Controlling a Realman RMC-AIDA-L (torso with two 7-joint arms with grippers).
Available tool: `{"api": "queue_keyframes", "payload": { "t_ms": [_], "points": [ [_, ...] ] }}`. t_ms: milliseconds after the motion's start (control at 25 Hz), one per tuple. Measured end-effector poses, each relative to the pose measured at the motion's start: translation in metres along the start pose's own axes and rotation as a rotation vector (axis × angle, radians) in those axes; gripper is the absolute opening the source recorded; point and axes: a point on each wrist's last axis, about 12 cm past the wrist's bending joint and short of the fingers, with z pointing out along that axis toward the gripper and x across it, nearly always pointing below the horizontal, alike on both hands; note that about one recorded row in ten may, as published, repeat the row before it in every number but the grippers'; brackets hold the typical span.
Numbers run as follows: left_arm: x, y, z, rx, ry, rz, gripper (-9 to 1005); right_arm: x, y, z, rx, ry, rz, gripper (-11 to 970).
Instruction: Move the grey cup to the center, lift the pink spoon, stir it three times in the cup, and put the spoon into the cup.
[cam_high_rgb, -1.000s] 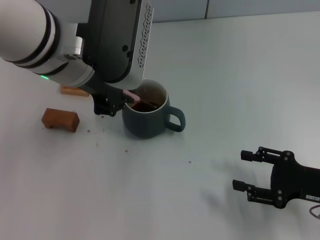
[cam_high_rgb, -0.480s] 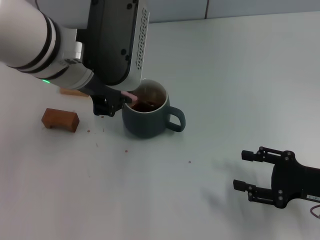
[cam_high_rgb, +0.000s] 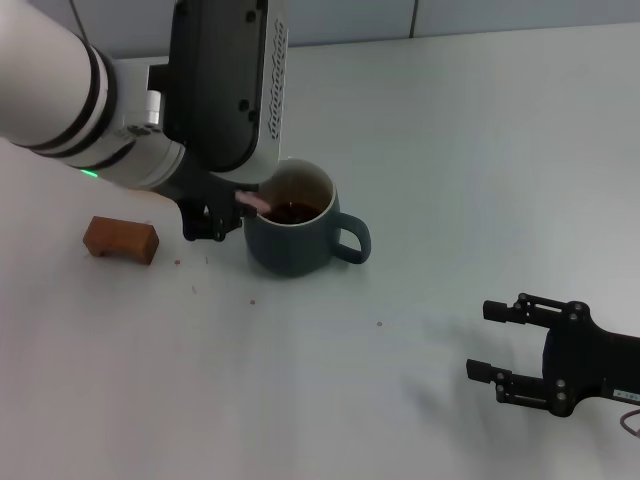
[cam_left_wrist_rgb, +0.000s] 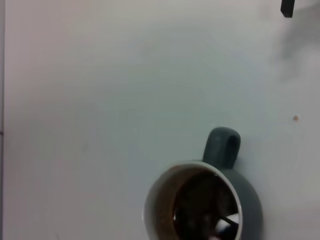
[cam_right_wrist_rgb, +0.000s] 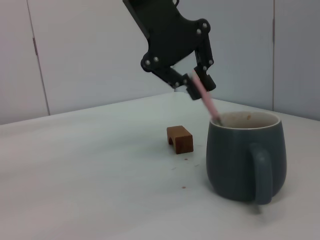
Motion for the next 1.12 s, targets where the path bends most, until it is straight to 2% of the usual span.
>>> {"api": "queue_keyframes", "payload": {
  "t_ms": [360,520,600,640,680,760,880,920,960,1040,1120],
  "points": [
    [0.002,-0.005,0.002,-0.011,0.014,-0.007,253,0.000,0.000,0.000,0.000,0.000,0.000,718],
    [0.001,-0.004,-0.015,-0.096,-0.097,-0.023,309,0.000,0.000,0.000,0.000,0.000,0.000,719],
    [0.003,-0.003,-0.027,-0.145,-0.189,-0.039,383,0.000,0.000,0.000,0.001,0.000,0.000,719],
    [0.009,0.000,-0.040,-0.197,-0.308,-0.089,420,0.000,0.000,0.000,0.004,0.001,0.001,719],
    [0.009,0.000,-0.040,-0.197,-0.308,-0.089,420,0.000,0.000,0.000,0.004,0.001,0.001,719],
    [0.018,0.006,-0.051,-0.245,-0.460,-0.184,419,0.001,0.000,-0.001,0.005,0.001,0.002,719],
    [0.045,0.011,-0.055,-0.292,-0.683,-0.380,417,0.001,0.000,-0.001,0.008,0.002,0.002,719],
    [0.045,0.011,-0.055,-0.292,-0.683,-0.380,417,0.001,-0.001,-0.001,0.010,0.003,0.002,719],
    [0.071,0.011,-0.052,-0.338,-0.852,-0.533,416,0.001,-0.001,-0.001,0.011,0.002,0.002,718],
    [0.094,0.006,-0.045,-0.372,-0.959,-0.633,415,0.001,-0.001,-0.002,0.016,0.001,0.003,718],
    [0.094,0.006,-0.045,-0.372,-0.959,-0.633,414,0.001,-0.001,-0.002,0.018,0.001,0.004,718]
  ]
}}
